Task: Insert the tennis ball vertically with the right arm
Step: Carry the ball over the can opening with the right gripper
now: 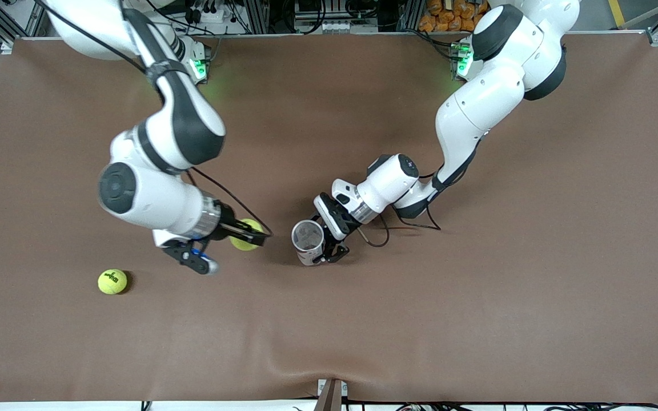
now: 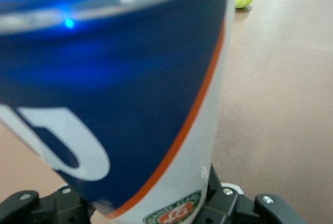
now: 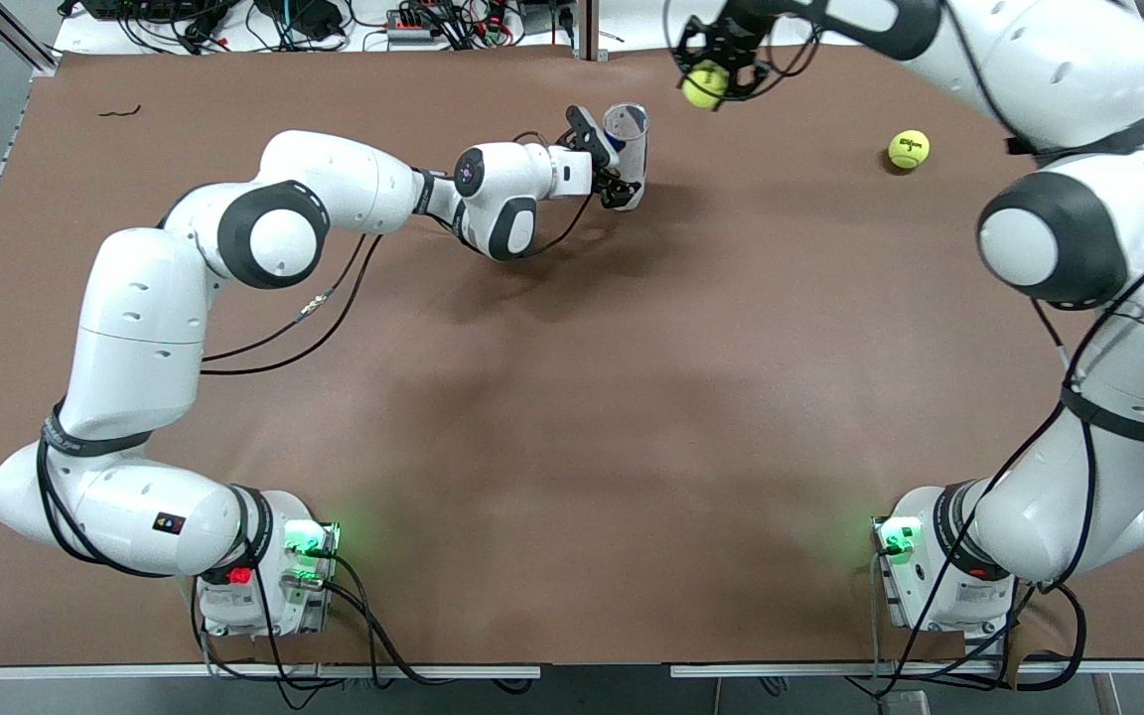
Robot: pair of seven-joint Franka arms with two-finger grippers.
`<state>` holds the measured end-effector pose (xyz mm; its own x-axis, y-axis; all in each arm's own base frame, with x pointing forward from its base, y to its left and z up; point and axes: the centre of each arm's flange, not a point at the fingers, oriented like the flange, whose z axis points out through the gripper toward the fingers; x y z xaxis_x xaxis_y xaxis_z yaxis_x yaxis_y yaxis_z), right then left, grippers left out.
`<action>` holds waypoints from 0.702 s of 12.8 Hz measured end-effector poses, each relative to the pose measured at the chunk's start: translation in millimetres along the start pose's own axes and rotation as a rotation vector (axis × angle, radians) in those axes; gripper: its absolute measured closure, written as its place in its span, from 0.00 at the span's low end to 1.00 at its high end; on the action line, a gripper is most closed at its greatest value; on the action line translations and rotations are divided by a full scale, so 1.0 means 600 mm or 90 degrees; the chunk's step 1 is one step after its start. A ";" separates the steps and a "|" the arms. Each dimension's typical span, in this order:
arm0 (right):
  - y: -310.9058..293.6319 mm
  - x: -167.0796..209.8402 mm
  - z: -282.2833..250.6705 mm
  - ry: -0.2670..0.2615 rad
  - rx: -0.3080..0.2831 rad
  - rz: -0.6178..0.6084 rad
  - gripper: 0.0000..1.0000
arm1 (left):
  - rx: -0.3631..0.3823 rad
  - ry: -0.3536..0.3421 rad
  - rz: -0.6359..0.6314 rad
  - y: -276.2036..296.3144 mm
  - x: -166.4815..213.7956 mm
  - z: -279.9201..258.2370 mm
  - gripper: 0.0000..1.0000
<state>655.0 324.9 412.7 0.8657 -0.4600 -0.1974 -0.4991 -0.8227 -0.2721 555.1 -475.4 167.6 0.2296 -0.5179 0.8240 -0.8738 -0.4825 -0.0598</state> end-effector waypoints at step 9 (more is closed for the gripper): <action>-0.100 -0.117 0.103 0.005 0.027 0.046 0.34 | 0.000 0.000 0.000 0.001 0.000 0.000 0.22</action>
<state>622.3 427.3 384.7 0.8272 -0.5212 -0.2102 -0.5619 -0.7723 -0.2964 554.8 -475.5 167.4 0.2296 -0.5184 0.8238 -0.8741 -0.4821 -0.0597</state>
